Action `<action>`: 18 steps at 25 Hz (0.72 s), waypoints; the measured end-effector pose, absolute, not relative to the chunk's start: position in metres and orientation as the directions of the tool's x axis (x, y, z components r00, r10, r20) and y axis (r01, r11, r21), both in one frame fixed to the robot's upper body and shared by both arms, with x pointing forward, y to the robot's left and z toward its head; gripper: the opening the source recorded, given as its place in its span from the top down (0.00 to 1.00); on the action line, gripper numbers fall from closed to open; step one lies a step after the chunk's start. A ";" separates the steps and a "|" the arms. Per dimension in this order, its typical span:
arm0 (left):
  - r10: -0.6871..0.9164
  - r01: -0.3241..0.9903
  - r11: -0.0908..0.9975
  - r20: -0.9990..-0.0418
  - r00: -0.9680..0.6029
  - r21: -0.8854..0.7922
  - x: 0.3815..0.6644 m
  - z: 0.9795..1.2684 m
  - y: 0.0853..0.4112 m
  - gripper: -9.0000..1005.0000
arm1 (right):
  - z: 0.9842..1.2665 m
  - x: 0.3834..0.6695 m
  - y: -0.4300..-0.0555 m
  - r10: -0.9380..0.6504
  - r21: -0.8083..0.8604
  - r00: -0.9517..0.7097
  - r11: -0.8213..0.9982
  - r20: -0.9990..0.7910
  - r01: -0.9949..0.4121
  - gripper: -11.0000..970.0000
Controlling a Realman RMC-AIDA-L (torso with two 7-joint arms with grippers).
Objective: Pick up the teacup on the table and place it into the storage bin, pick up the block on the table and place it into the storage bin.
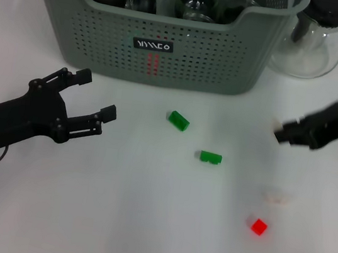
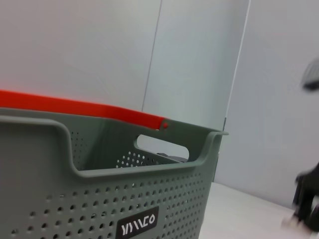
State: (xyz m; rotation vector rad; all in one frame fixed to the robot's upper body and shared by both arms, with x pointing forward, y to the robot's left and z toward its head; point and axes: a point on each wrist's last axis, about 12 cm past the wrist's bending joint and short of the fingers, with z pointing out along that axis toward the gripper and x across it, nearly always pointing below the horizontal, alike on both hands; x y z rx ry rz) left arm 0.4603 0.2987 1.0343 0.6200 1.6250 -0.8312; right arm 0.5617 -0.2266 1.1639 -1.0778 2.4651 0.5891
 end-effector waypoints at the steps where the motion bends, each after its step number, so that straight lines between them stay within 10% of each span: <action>1: -0.042 0.768 0.611 -0.977 -0.208 -0.190 0.460 1.034 0.299 0.06 | 1.174 0.559 -0.229 -0.582 0.236 -0.603 0.583 -0.546 -0.777 0.78; 9: -0.044 0.763 0.618 -0.977 -0.210 -0.192 0.459 1.034 0.301 0.06 | 1.231 0.556 -0.224 -0.348 0.196 -0.345 0.398 -0.872 -0.896 0.78; 18: -0.050 0.764 0.614 -0.976 -0.212 -0.197 0.461 1.034 0.298 0.06 | 1.224 0.626 -0.118 -0.330 0.045 -0.241 0.506 -0.913 -0.861 0.78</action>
